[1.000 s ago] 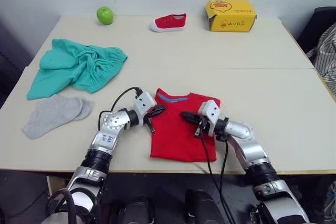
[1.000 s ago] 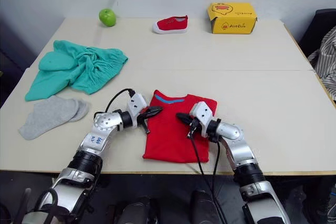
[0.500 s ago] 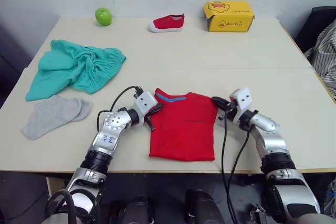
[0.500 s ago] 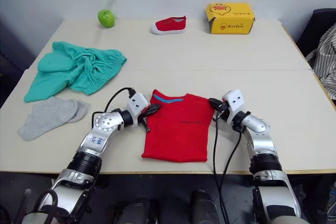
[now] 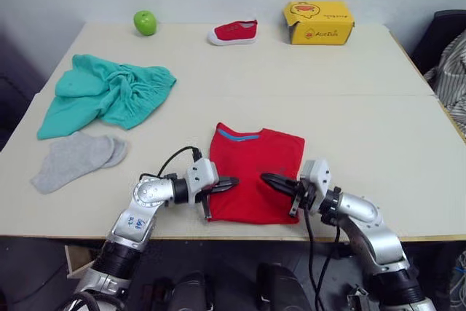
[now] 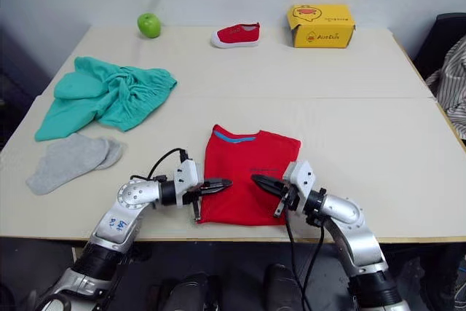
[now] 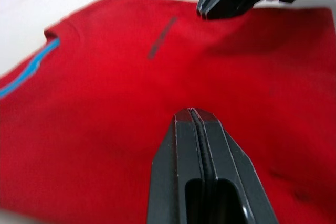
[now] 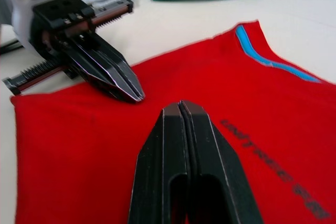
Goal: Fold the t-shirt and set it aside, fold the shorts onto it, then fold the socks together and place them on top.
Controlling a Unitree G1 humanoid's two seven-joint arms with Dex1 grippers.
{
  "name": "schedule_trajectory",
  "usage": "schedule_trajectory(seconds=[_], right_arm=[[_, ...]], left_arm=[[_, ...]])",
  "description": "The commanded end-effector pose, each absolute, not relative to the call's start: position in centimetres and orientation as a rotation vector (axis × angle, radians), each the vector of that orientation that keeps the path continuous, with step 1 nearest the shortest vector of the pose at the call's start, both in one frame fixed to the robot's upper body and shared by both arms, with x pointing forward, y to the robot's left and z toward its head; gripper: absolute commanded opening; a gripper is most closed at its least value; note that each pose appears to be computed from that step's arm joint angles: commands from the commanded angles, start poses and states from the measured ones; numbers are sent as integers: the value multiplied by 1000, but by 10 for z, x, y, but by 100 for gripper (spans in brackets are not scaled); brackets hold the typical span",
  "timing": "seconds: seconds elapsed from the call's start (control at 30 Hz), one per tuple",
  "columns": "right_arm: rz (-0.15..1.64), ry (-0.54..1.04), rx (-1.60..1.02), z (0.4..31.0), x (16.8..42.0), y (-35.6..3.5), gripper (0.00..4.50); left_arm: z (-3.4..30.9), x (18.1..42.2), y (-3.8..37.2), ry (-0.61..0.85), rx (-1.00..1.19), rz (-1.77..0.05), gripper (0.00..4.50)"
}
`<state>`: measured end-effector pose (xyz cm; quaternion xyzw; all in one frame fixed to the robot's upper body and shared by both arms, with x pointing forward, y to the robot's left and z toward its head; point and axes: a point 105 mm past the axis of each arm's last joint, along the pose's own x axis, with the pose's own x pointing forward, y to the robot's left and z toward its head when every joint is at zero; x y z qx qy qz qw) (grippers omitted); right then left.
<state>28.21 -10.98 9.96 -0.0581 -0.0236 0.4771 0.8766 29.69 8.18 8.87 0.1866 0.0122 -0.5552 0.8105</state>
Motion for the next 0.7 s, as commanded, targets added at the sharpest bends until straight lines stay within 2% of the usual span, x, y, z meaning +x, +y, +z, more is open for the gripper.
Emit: schedule_trajectory(seconds=[0.03, 0.17, 0.23, 0.33, 0.4, 0.53, 0.7], right_arm=[[898, -32, -164, 101, 284, -144, 0], [840, 6, -88, 115, 284, -177, 0], [878, 75, -5, 124, 276, -189, 35], [910, 233, 107, 124, 266, -200, 120], [884, 414, 231, 117, 262, -206, 188], [905, 670, 378, 111, 258, -202, 316], [922, 814, 456, 100, 272, -182, 316]], left_arm=[[93, 297, 85, 11, 365, -1152, 2], [94, 301, 89, 13, 329, -1128, 2], [93, 300, 90, 11, 318, -1142, 0], [91, 299, 90, 12, 325, -1157, 0], [90, 300, 90, 11, 327, -1159, 0], [89, 300, 89, -1, 328, -1164, 0], [88, 301, 87, 0, 318, -1174, 0]])
